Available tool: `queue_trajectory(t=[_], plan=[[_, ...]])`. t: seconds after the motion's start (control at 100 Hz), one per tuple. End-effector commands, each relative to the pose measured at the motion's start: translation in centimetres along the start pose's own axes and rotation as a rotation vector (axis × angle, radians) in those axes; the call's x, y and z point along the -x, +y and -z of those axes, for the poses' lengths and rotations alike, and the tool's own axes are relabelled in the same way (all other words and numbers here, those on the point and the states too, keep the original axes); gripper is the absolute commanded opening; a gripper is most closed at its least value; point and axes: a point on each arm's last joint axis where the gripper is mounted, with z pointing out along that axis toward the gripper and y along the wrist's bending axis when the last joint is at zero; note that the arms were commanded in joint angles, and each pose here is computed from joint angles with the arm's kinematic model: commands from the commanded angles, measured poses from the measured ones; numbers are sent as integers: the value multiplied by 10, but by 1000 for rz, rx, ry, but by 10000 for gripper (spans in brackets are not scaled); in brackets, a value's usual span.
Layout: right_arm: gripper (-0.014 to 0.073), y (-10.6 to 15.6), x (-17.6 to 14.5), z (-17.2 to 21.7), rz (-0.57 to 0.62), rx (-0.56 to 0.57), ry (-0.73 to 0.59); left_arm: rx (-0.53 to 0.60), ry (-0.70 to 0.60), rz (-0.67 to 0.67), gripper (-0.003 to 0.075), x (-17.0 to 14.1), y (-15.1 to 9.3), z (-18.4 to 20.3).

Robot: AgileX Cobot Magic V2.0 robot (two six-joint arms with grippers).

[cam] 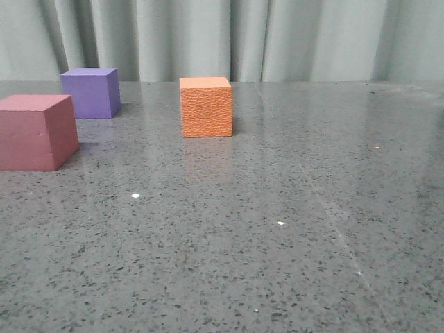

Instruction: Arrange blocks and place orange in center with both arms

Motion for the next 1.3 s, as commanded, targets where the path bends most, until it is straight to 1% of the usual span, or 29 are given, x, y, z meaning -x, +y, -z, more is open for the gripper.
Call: queue_trajectory(t=[0.0,0.16,0.28,0.42,0.49,0.67,0.71,0.74,0.78,0.8,0.86,0.94,0.99,1.02,1.12,1.29], plan=[[-68,1,14,3,3,10,-125,-6,-57,8,-19,-9,0,2],[-68,1,14,3,3,10,-125,-6,-59,14,-19,-9,0,2],[-68,1,14,3,3,10,-125,-10,-117,53,-19,-3,-1,2],[-68,1,14,3,3,10,-125,-9,-155,147,-19,18,0,4],[-68,1,14,3,3,10,-125,-8,-138,168,-19,30,0,5],[-68,1,14,3,3,10,-125,1,0,169,-19,73,-1,0],[-68,1,14,3,3,10,-125,5,56,169,-19,82,-1,-4],[-68,1,14,3,3,10,-125,5,68,169,-19,90,-1,-6],[-68,1,14,3,3,10,-125,10,128,167,-19,99,-1,-12],[-68,1,14,3,3,10,-125,10,134,167,-19,105,-1,-13],[-68,1,14,3,3,10,-125,16,215,161,-19,115,-2,-22],[-68,1,14,3,3,10,-125,17,296,123,-19,131,-2,-32],[-68,1,14,3,3,10,-125,20,358,119,-19,136,-2,-41],[-68,1,14,3,3,10,-125,21,373,119,-19,140,-2,-45],[-68,1,14,3,3,10,-125,22,400,121,-19,147,-2,-58],[-68,1,14,3,3,10,-125,25,445,121,-19,142,-2,-69]])
